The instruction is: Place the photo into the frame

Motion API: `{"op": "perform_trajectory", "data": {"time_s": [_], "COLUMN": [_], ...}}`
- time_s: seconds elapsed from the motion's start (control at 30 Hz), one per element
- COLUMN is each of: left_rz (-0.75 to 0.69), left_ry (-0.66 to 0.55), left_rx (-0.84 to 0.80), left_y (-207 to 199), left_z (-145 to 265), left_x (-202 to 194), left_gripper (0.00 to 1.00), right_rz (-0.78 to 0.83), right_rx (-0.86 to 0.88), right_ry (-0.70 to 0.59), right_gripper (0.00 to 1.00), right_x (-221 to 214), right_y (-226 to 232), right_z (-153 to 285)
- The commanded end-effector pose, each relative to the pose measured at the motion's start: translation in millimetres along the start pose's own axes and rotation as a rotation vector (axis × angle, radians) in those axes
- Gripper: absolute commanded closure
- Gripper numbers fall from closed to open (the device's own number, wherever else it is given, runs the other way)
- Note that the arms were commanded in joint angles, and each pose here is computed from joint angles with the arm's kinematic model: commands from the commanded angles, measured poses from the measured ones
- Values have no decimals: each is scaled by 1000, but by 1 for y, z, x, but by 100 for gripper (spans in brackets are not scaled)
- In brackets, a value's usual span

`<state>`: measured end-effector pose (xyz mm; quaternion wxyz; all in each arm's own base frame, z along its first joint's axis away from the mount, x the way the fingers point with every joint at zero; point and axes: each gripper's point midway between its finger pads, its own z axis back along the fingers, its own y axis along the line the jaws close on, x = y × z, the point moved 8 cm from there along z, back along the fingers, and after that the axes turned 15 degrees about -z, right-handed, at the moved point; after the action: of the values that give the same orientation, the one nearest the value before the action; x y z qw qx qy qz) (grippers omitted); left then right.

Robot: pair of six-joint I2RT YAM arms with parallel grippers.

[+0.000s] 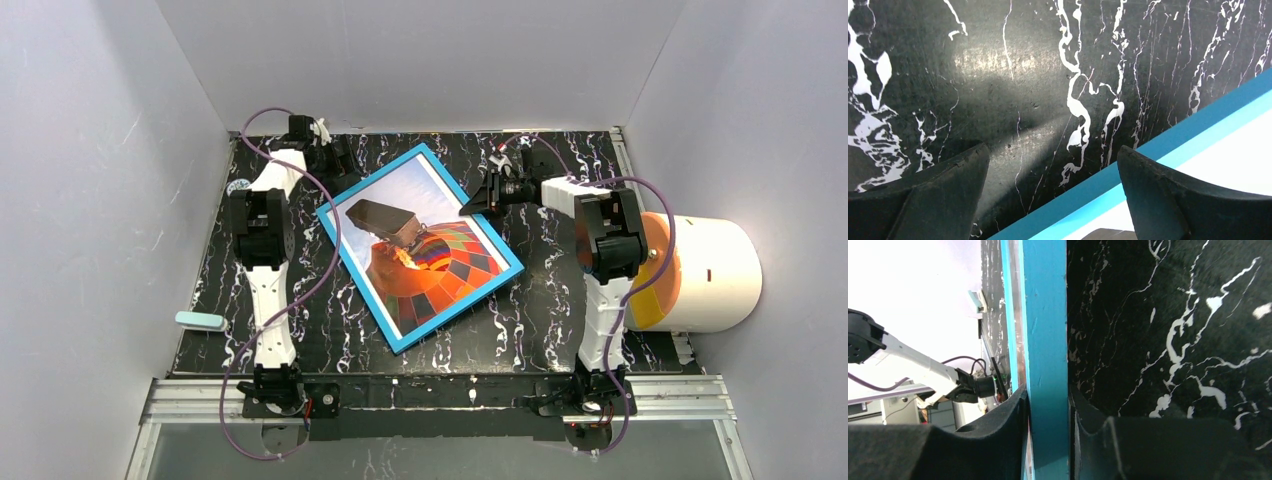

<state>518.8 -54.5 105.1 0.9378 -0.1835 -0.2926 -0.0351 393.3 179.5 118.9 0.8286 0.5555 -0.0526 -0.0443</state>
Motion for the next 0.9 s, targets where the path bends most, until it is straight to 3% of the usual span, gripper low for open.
{"op": "perform_trajectory", "data": {"time_s": [0.0, 0.27, 0.5, 0.67, 0.87], "left_rz": [-87, -74, -74, -72, -55], "left_ry": [-24, -17, 2, 22, 47], "left_rx": [-107, -264, -289, -305, -255], "left_y": [-4, -11, -9, -11, -8], "left_z": [-4, -12, -8, -5, -2], "left_x": [1, -17, -25, -34, -39], "left_gripper": [2, 2, 2, 2, 2], "right_rz": [45, 33, 73, 68, 66], "right_rx": [-139, -281, -337, -410, -628], "right_ry": [-11, -3, -55, -128, -346], "right_gripper": [95, 72, 43, 38, 34], "right_x": [5, 15, 27, 38, 39], "right_y": [-5, -28, -29, -19, 7], "right_z": [-6, -10, -6, 0, 34]}}
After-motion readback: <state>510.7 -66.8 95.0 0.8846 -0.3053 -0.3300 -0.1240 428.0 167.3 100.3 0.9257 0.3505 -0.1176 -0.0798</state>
